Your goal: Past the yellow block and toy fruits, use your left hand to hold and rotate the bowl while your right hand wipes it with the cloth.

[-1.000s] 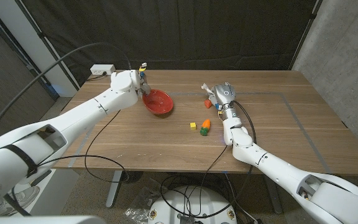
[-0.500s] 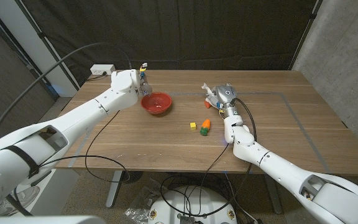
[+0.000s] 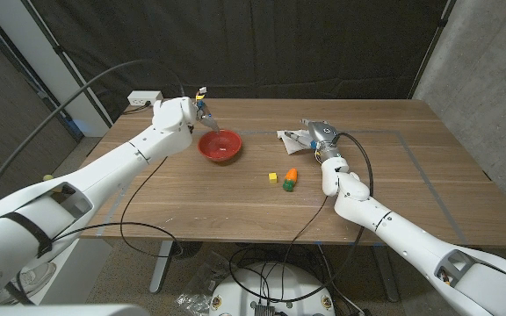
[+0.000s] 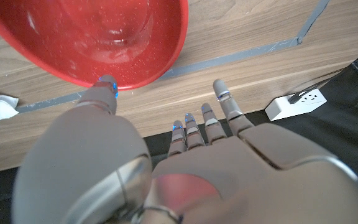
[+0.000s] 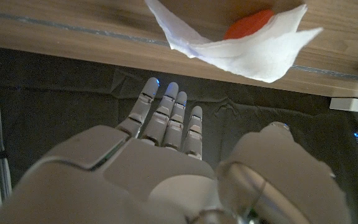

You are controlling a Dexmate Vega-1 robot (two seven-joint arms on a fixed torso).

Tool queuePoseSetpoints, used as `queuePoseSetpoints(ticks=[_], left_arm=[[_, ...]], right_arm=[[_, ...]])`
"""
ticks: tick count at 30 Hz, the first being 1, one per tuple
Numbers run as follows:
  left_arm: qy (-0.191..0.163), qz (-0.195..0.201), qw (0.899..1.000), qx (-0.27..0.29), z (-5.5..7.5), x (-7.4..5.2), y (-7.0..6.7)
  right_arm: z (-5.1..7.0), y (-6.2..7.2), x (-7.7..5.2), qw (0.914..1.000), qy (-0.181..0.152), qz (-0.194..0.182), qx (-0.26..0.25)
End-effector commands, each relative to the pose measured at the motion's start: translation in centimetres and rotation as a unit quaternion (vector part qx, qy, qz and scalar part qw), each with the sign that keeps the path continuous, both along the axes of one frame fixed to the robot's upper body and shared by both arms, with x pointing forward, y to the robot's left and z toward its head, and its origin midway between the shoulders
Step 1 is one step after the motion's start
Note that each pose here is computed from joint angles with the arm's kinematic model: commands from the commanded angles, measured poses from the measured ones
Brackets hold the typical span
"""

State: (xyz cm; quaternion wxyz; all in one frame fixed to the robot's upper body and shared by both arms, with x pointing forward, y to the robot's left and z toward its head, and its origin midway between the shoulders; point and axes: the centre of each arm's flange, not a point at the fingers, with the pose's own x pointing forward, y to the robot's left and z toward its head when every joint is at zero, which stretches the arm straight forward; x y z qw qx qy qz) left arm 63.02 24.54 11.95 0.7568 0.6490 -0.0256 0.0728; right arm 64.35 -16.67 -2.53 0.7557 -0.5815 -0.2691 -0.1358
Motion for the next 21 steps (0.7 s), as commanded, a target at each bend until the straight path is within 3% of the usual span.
queuePoseSetpoints(ticks=[1,7,8,10,11,12,13,17,21], left_arm=[[-0.076,-0.032,0.995,-0.051,-0.2,-1.6,1.0],[-0.136,-0.061,0.986,-0.074,-0.5,-2.9,1.6],[-0.157,-0.078,0.980,-0.097,-0.7,-3.1,2.0],[-0.170,-0.090,0.976,-0.106,-0.8,-3.2,2.2],[-0.194,-0.110,0.966,-0.134,-1.3,-3.4,2.6],[-0.197,-0.113,0.965,-0.135,-1.3,-3.4,2.6],[-0.218,-0.128,0.955,-0.155,-1.7,-3.6,3.0],[-0.241,-0.133,0.950,-0.145,-2.0,-4.0,3.4],[-0.257,-0.151,0.940,-0.168,-2.5,-4.2,4.2]], right_arm=[[0.3,-1.3,-0.2,0.9788,0.077,0.143,0.124],[0.3,-1.6,-0.3,0.9526,0.081,0.222,0.192],[0.4,-1.5,-0.3,0.9448,0.079,0.242,0.207],[0.5,-1.5,-0.4,0.9396,0.078,0.253,0.217],[0.5,-1.5,-0.3,0.9284,0.080,0.273,0.239],[0.5,-1.5,-0.3,0.9277,0.080,0.275,0.239],[0.5,-1.4,-0.3,0.9185,0.079,0.291,0.256],[0.6,-1.2,-0.4,0.9111,0.073,0.305,0.268],[0.7,-1.0,-0.3,0.8973,0.069,0.324,0.292]])
